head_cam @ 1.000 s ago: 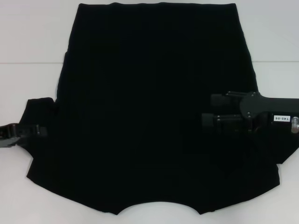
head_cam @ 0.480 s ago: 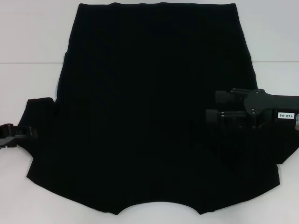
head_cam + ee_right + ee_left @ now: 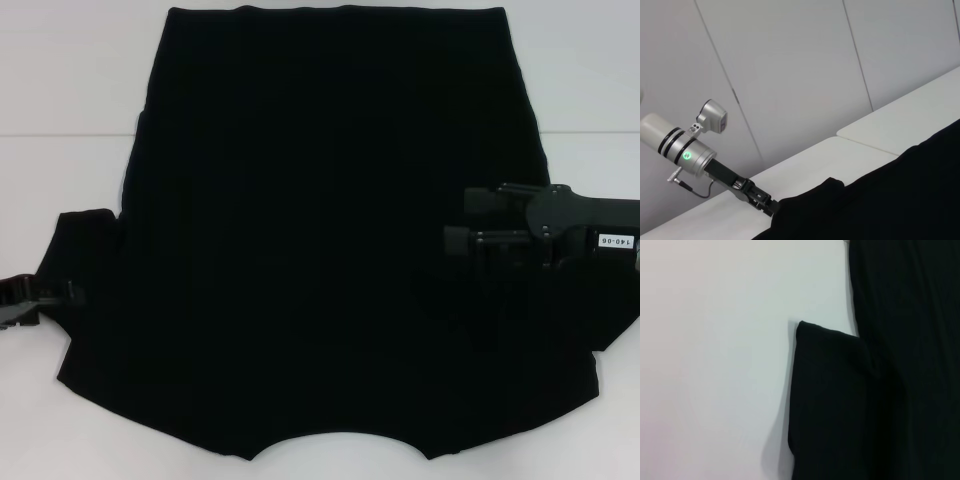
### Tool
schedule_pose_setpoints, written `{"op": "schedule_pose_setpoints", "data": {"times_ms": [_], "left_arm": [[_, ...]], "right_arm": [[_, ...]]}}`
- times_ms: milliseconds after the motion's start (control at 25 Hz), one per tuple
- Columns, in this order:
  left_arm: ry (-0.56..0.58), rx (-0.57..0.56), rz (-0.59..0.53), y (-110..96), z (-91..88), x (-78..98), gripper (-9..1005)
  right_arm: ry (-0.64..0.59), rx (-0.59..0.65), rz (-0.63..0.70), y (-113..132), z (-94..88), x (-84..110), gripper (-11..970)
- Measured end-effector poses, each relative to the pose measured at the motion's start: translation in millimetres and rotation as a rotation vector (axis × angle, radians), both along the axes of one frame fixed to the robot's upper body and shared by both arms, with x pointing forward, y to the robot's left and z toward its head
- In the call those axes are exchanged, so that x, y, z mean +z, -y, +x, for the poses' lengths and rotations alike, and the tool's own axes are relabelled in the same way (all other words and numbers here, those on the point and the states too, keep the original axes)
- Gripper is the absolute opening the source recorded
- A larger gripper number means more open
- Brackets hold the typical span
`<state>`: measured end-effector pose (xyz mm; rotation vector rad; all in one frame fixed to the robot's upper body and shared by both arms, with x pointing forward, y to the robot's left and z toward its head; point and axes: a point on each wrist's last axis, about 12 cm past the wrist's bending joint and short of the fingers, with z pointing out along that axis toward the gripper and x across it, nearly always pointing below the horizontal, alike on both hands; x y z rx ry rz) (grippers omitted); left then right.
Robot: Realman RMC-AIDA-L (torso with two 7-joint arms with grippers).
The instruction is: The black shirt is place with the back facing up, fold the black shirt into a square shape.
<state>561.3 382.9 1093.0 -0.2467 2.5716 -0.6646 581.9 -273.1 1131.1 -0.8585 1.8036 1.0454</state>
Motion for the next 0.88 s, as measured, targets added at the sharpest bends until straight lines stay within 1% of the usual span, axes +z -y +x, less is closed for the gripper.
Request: {"op": "schedule_pose_setpoints", "data": {"times_ms": [280, 560, 760, 880], "left_arm": [[0.004, 0.001, 0.011, 3.0, 4.6, -2.0, 811], [0.029, -0.009, 0.024, 7.5, 14.8, 2.1, 811], [0.036, -0.028, 0.044, 11.3, 20.5, 2.5, 792], [0.045, -0.015, 0.056, 10.3, 22.2, 2.4, 781]], "right_arm": [[0.002, -0.003, 0.001, 0.4, 0.4, 0.4, 915], [0.005, -0.013, 0.006, 2.6, 0.9, 1.3, 915], [0.004, -0.015, 0.008, 3.2, 0.4, 1.2, 914], [0.004, -0.020, 0.011, 4.2, 0.1, 1.0, 914]]}}
